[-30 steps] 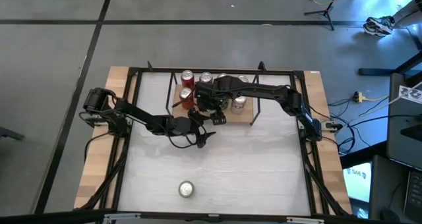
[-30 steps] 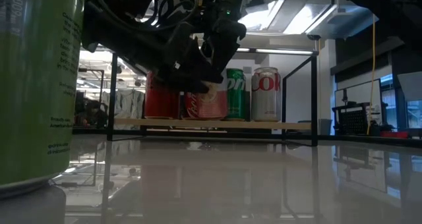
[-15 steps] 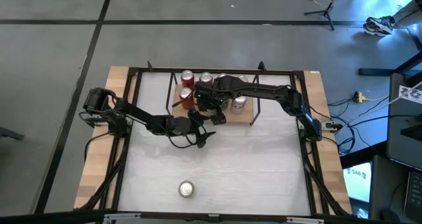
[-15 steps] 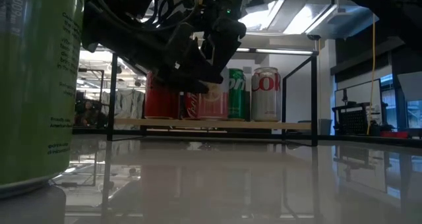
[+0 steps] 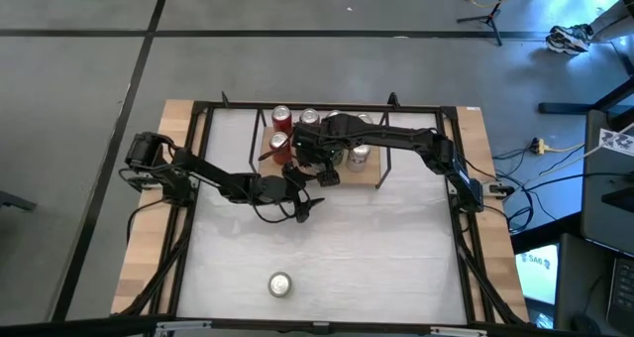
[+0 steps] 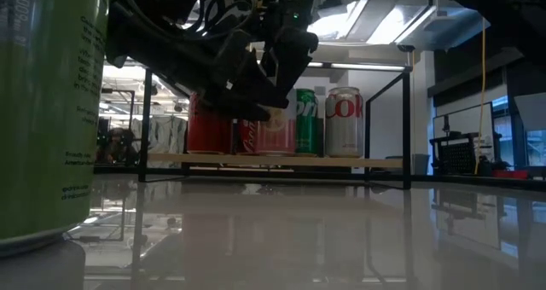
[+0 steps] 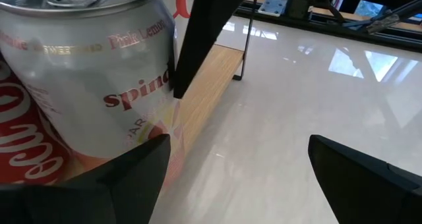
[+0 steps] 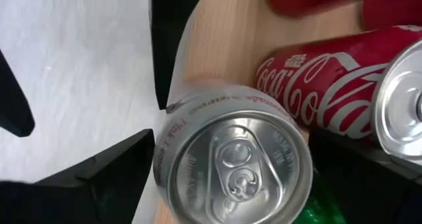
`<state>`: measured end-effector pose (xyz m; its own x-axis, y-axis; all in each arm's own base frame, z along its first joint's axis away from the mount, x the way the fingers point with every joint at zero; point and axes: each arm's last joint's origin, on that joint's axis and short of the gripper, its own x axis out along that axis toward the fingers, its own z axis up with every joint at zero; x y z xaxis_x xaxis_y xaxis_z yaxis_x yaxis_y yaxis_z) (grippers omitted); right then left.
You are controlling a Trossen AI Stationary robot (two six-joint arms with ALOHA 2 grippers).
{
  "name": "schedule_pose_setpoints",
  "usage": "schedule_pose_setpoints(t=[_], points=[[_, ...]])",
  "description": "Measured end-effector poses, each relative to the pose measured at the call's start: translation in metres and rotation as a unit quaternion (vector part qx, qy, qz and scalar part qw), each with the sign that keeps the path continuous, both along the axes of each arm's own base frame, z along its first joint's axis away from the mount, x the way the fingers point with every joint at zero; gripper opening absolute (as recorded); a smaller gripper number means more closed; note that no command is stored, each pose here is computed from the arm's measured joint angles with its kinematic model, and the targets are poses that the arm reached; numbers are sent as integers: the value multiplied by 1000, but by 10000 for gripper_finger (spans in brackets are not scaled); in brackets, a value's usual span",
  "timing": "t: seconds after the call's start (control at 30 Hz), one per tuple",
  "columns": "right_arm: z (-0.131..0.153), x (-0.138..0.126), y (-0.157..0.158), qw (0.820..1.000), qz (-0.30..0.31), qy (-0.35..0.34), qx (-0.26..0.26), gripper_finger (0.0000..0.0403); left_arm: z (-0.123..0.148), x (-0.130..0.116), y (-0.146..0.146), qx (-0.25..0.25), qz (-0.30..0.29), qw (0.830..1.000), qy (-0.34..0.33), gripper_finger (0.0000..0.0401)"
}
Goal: Place canned beverage on shelf
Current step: Put the pink soda can on the shelf
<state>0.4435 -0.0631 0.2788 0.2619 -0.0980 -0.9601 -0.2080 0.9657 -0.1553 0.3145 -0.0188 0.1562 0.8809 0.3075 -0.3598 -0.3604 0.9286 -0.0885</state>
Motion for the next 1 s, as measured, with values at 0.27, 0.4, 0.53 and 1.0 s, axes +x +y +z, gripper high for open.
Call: schedule_pose_setpoints(t=[0.27, 0.4, 0.53, 1.0], points=[[0, 0, 0, 1000, 0, 3, 1, 397, 0, 0, 5, 1, 11, 1000, 0, 350], [-1, -1, 0, 1000, 1, 5, 4, 397, 0, 0, 8, 0, 13, 1000, 0, 350], [-1, -1, 1, 1000, 3, 4, 13, 397, 0, 0, 8, -1, 12, 1000, 0, 350], [26, 0, 0, 999, 2, -31, 4, 397, 0, 0, 7, 0, 10, 1000, 0, 350]])
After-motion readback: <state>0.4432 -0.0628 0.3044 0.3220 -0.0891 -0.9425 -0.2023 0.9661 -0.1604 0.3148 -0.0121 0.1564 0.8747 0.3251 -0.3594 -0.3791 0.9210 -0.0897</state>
